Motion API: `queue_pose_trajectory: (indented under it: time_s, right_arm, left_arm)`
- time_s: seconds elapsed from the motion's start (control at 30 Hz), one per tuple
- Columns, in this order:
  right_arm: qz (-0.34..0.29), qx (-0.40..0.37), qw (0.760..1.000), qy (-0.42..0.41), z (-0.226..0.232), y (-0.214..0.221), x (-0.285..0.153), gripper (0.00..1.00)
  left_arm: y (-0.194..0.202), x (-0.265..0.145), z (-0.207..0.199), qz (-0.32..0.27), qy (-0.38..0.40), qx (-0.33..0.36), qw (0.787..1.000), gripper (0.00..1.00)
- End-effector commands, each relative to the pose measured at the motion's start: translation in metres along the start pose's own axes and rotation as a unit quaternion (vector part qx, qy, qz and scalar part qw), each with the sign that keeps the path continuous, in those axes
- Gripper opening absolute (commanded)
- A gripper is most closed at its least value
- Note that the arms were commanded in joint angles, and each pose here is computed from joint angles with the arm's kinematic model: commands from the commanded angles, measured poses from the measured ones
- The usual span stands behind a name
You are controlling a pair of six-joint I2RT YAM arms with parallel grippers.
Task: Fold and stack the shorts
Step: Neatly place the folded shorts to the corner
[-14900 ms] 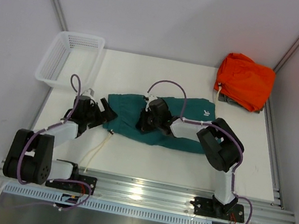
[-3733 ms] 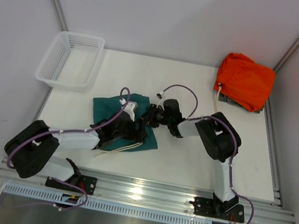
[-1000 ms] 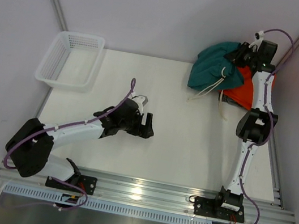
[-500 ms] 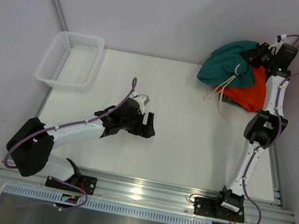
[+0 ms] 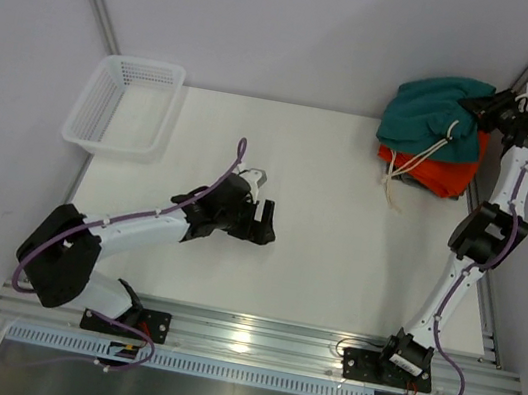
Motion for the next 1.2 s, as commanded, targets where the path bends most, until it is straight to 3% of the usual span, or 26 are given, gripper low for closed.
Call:
queue_pose_trajectory:
  time_s: [0.0, 0.3, 0.6, 0.93, 1.1, 1.17]
  right_arm:
    - [-0.025, -0.039, 0.999, -0.017, 0.047, -0.025, -0.036, 0.0]
    - [-0.023, -0.043, 0.998, 0.027, 0.016, -0.013, -0.047, 0.0]
    - [-0.039, -0.036, 0.984, 0.169, -0.056, -0.011, -0.055, 0.0]
    - [-0.033, -0.04, 0.967, 0.249, -0.105, -0.005, -0.049, 0.04]
    - [-0.012, -0.031, 0.964, 0.264, -0.131, 0.017, -0.032, 0.12]
    - [-0.008, -0.035, 0.96, 0.277, -0.136, 0.023, -0.026, 0.23]
  left_arm:
    - [-0.015, -0.002, -0.018, -0.014, 0.025, 0.017, 0.999, 0.9]
    - [-0.017, -0.003, -0.02, -0.016, 0.027, 0.022, 0.999, 0.9]
    - [-0.014, -0.004, -0.02, -0.013, 0.026, 0.027, 0.999, 0.9]
    - [-0.018, -0.002, -0.022, -0.006, 0.026, 0.04, 0.999, 0.91]
    - [-0.018, 0.002, -0.023, -0.001, 0.028, 0.043, 0.999, 0.91]
    - [-0.018, 0.002, -0.022, -0.001, 0.027, 0.043, 0.999, 0.91]
Point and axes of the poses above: each gripper's point midway between its finger pads, its own x axis out along the fingers, its own z axis along the line the jaws close on, y = z × x, the point moved 3 cm from there along -x, back along the fingers, and after that the axes turned 2 degrees about -x, right-handed, at the moved point
